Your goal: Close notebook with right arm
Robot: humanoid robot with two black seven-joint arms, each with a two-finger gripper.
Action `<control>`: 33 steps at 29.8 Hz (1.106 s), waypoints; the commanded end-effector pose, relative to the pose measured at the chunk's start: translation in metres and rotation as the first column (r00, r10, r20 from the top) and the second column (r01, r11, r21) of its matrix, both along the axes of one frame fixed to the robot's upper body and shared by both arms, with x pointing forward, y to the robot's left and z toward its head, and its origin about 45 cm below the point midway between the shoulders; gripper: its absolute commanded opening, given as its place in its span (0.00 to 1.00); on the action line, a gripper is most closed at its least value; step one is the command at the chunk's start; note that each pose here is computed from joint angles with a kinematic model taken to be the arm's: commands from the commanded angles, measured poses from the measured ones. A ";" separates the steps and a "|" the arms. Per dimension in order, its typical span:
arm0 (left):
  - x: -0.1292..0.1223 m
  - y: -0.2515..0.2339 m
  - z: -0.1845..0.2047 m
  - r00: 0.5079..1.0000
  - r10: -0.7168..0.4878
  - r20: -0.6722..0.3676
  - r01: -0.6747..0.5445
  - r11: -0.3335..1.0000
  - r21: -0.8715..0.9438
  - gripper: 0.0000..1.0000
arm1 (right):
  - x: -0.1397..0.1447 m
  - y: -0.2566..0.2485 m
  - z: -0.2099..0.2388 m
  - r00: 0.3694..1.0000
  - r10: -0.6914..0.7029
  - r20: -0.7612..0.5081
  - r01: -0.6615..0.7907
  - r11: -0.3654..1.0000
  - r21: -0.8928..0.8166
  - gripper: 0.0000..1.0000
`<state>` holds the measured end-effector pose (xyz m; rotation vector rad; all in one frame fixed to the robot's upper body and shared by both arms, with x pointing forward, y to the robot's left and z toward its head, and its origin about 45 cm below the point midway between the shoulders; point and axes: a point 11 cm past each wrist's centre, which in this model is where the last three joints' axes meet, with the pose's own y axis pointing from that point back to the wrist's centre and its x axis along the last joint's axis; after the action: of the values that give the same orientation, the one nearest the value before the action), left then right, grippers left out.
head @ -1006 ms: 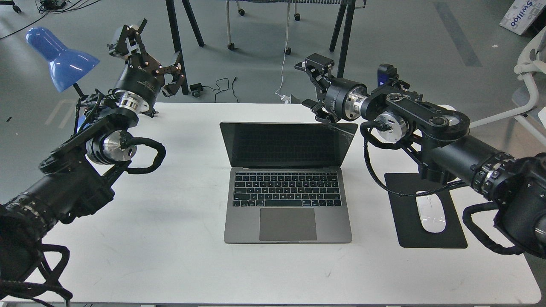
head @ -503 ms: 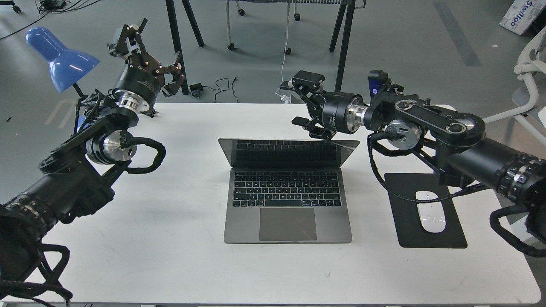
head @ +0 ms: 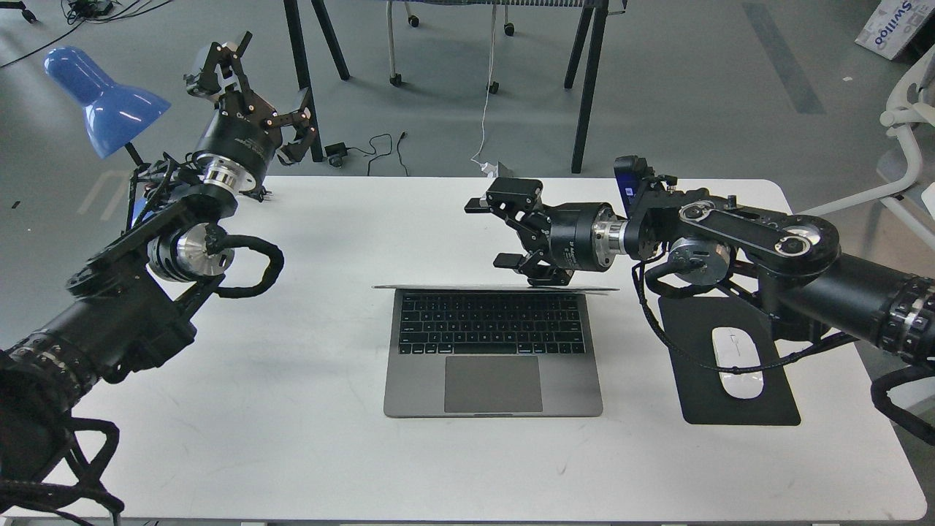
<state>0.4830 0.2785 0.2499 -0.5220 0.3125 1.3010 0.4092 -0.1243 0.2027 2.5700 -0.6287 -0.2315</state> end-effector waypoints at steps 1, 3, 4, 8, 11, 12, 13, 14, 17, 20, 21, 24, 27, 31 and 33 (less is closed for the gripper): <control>0.000 0.000 0.000 1.000 0.000 0.000 0.000 1.000 -0.001 1.00 | -0.007 -0.004 -0.014 1.000 0.016 -0.022 -0.017 0.999 -0.042 1.00; 0.000 0.000 0.000 1.000 0.000 0.000 0.000 1.000 -0.001 1.00 | -0.012 -0.006 -0.023 0.999 0.025 -0.037 -0.027 0.998 -0.065 1.00; 0.000 0.000 -0.001 1.000 0.000 -0.001 0.000 1.000 -0.001 1.00 | -0.016 -0.008 -0.029 0.998 0.029 -0.049 -0.033 0.996 -0.080 1.00; 0.000 -0.001 0.000 1.000 -0.002 -0.001 0.002 1.000 0.000 1.00 | -0.022 -0.013 -0.041 0.997 0.034 -0.065 -0.042 0.992 -0.122 1.00; 0.000 -0.001 0.000 1.000 -0.002 -0.001 0.002 1.000 0.000 1.00 | -0.031 -0.016 -0.056 0.995 0.036 -0.089 -0.049 0.988 -0.148 1.00; 0.000 -0.001 0.000 1.000 -0.002 -0.001 0.002 1.000 0.000 1.00 | -0.033 -0.018 -0.060 0.995 0.041 -0.091 -0.055 0.985 -0.161 1.00; 0.000 -0.001 0.000 1.000 -0.002 -0.001 0.002 1.000 0.000 1.00 | -0.035 -0.018 -0.062 0.995 0.043 -0.095 -0.058 0.985 -0.165 1.00; 0.000 -0.001 -0.001 1.000 -0.001 -0.002 0.001 1.000 0.000 1.00 | -0.037 -0.018 -0.065 0.994 0.045 -0.101 -0.062 0.984 -0.169 1.00; 0.000 -0.001 0.000 1.000 -0.002 -0.001 0.002 1.000 0.000 1.00 | -0.038 -0.022 -0.070 0.994 0.033 -0.106 -0.052 0.982 -0.182 1.00; 0.000 -0.001 -0.001 1.000 -0.001 -0.002 0.001 1.000 0.000 1.00 | -0.041 -0.026 -0.077 0.993 0.016 -0.116 -0.039 0.980 -0.196 1.00; 0.000 -0.001 0.000 1.000 -0.002 -0.001 0.002 1.000 0.000 1.00 | -0.042 -0.028 -0.079 0.993 0.015 -0.117 -0.039 0.979 -0.200 1.00; 0.000 -0.001 -0.001 1.000 -0.001 -0.002 0.001 1.000 0.000 1.00 | -0.040 -0.038 -0.087 0.994 -0.001 -0.113 -0.026 0.972 -0.232 1.00; 0.000 -0.001 -0.001 1.000 -0.001 -0.002 0.001 1.000 0.000 1.00 | -0.038 -0.046 -0.092 0.994 -0.020 -0.111 -0.009 0.967 -0.253 1.00; 0.000 -0.001 -0.001 1.000 -0.001 -0.002 0.001 1.000 0.000 1.00 | -0.039 -0.053 -0.098 0.992 -0.033 -0.118 0.000 0.962 -0.272 1.00; 0.000 -0.001 0.000 1.000 -0.002 -0.001 0.002 1.000 0.000 1.00 | -0.039 -0.053 -0.098 0.993 -0.034 -0.117 0.001 0.962 -0.273 1.00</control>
<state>0.4829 0.2779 0.2492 -0.5208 0.3140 1.3005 0.3700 -0.1759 0.1053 2.2733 -0.5907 -0.2831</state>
